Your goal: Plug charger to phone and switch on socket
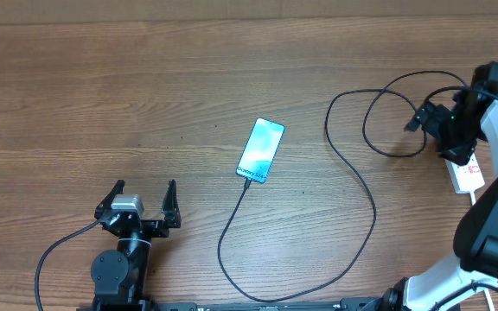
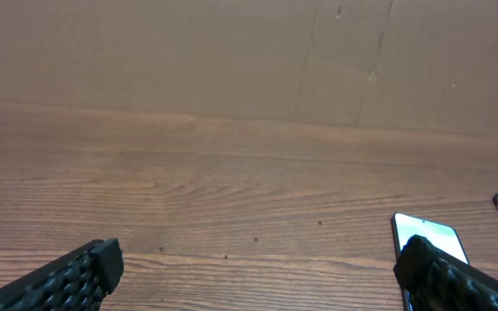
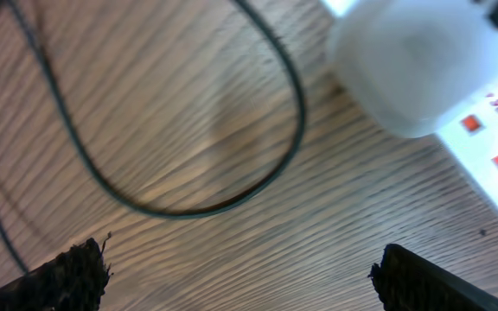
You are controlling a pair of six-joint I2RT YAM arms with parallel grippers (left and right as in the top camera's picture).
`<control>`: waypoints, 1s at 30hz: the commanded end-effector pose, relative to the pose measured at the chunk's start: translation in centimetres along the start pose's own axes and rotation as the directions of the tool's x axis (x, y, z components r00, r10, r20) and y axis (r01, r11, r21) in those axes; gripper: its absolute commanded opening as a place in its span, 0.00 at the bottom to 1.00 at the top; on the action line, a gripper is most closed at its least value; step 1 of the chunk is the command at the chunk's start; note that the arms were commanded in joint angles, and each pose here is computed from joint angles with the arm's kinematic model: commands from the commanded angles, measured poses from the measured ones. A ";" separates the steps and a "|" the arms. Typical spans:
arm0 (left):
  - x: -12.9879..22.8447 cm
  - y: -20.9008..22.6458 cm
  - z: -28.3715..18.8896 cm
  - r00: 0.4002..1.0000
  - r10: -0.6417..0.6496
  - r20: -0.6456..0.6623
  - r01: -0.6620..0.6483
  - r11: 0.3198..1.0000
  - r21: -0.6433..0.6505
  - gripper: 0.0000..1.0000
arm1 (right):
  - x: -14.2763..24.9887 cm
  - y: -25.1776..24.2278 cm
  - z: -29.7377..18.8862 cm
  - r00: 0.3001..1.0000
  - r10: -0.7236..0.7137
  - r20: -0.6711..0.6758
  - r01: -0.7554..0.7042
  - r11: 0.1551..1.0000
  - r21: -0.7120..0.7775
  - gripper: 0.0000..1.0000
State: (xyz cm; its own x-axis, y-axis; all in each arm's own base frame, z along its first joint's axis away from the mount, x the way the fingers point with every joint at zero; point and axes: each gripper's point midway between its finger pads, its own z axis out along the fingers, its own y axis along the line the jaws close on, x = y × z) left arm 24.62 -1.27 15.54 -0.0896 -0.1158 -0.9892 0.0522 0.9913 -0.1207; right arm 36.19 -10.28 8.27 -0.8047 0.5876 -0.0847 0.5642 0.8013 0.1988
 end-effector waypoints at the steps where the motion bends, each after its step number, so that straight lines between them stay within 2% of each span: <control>1: 0.0 0.0 0.0 1.000 0.027 0.006 -0.027 1.000 -0.003 0.99 | 0.0 2.8 -4.1 0.991 -0.071 0.112 0.075 0.996 -0.039 1.00; 7: 0.0 0.0 0.0 1.000 0.027 0.006 -0.027 1.000 -0.003 1.00 | 1.1 5.6 -6.8 0.973 -0.143 0.184 0.157 0.985 -0.068 1.00; 13: 0.0 0.0 0.0 1.000 0.027 0.006 -0.027 1.000 -0.003 1.00 | 1.7 4.7 -6.9 0.964 -0.187 0.188 0.179 0.982 0.061 1.00; 20: 0.0 0.0 0.0 1.000 0.027 0.006 -0.027 1.000 -0.003 1.00 | 1.8 6.1 -6.7 0.950 -0.230 0.209 0.221 0.973 0.069 1.00; 30: 0.0 0.0 0.0 1.000 0.027 0.006 -0.027 1.000 -0.003 1.00 | 4.5 9.9 -0.8 0.859 -0.465 0.214 0.488 0.871 -0.066 1.00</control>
State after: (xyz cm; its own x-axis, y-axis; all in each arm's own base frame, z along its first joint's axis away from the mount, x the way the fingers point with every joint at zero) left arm 24.62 -1.27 15.55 -0.0885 -0.1021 -0.9908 0.0534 0.9928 -0.1071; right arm 38.86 -1.91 12.19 -0.8877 0.2530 -0.3847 0.2038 0.9651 0.1645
